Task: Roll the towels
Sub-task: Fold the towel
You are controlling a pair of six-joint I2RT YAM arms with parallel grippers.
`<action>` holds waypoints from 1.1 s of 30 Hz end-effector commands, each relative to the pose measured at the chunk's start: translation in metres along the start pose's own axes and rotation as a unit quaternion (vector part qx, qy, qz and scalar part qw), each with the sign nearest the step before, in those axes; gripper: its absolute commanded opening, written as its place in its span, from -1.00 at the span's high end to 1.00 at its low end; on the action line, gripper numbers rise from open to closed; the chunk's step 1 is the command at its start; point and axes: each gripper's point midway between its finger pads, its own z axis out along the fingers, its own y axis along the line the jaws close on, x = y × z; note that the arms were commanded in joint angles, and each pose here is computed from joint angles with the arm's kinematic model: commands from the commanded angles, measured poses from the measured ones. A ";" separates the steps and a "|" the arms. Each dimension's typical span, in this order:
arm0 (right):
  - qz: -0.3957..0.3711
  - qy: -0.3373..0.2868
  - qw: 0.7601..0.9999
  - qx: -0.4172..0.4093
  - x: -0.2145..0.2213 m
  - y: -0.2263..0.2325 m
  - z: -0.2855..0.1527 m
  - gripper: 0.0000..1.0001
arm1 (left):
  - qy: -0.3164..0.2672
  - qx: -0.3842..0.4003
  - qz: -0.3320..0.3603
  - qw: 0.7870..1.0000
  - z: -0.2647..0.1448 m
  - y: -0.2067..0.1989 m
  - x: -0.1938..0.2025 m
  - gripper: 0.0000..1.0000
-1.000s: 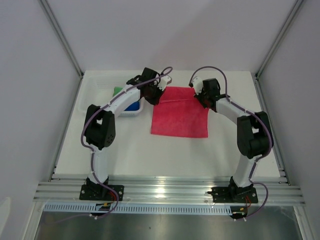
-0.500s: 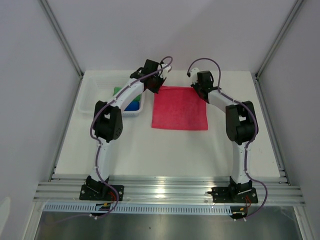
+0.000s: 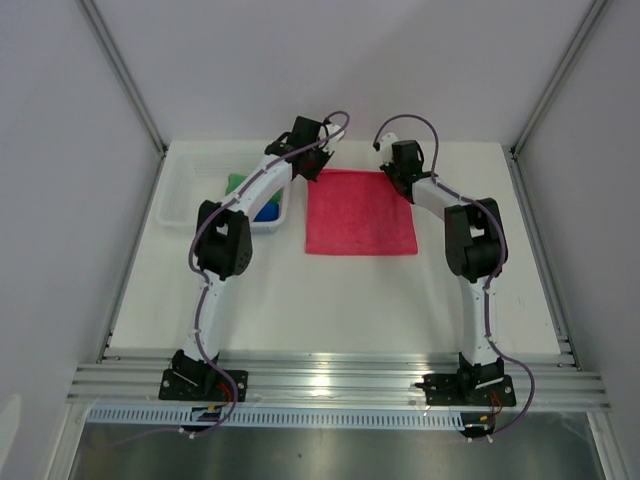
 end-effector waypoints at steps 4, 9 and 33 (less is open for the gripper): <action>0.023 -0.022 0.999 0.036 -0.014 -0.018 0.009 1.00 | -0.027 -0.058 0.041 0.997 -0.003 0.035 -0.021 0.99; 0.025 -0.022 0.998 0.044 -0.016 -0.021 0.013 1.00 | -0.045 -0.049 0.086 0.994 0.005 0.034 -0.027 0.99; 0.068 -0.053 0.995 0.057 -0.035 -0.030 0.023 -0.23 | -0.049 -0.089 0.140 0.985 0.027 0.046 -0.025 0.01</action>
